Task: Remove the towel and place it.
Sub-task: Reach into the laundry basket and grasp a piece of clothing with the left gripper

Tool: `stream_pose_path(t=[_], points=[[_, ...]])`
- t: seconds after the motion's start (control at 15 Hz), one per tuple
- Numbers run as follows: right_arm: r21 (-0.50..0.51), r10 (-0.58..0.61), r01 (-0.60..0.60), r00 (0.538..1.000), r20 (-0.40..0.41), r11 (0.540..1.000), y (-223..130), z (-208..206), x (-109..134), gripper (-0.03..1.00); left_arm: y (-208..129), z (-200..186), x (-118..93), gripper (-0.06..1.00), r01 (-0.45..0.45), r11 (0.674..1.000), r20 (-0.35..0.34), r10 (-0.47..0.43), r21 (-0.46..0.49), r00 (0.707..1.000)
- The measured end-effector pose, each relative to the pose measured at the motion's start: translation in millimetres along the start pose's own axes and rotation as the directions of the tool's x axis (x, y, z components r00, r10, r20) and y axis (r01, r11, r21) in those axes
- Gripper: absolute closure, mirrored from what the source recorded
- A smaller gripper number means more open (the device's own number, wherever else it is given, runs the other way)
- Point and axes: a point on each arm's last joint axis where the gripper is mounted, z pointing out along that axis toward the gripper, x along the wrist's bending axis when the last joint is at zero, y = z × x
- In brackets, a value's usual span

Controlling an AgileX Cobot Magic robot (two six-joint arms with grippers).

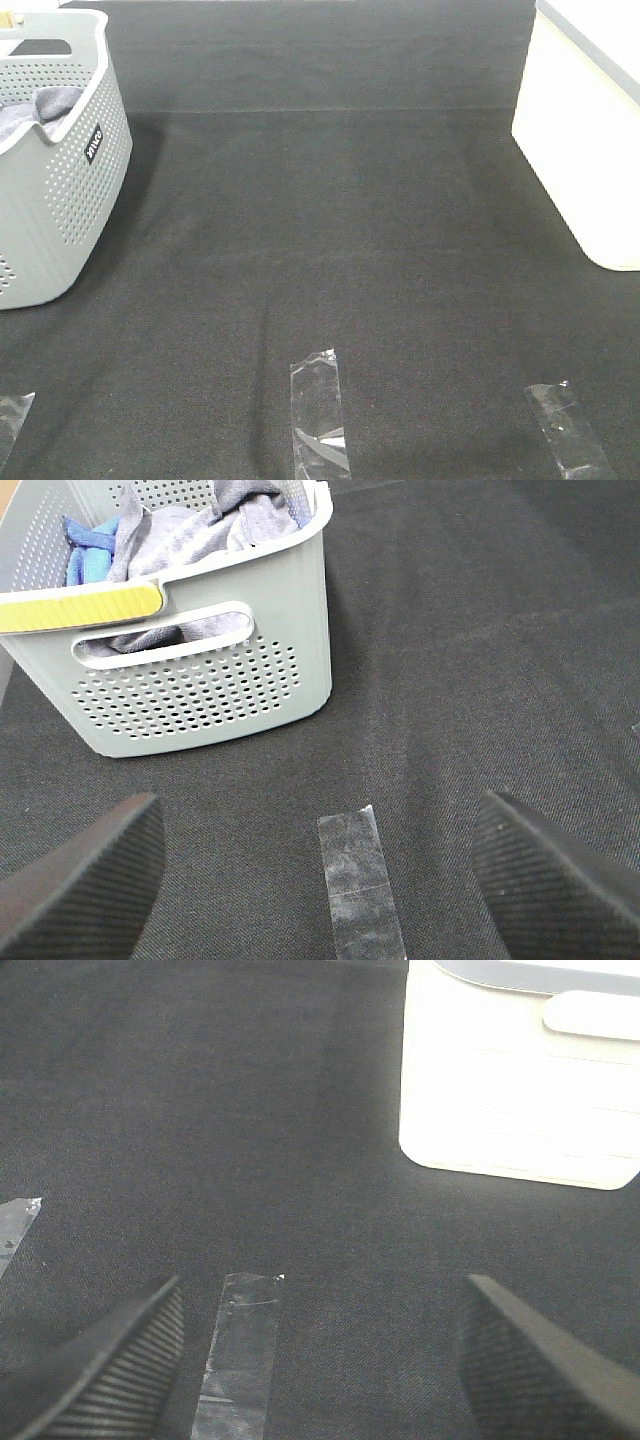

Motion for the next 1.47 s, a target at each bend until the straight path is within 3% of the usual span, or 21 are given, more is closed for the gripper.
stream_pose_path(t=[1.47], points=[[0.0, 0.0, 0.0, 1.0, 0.0, 1.0, 0.0, 0.0, 0.0, 0.26, 0.0, 0.0, 0.0, 0.14, 0.0, 1.0, 0.0, 0.0, 0.0, 1.0]])
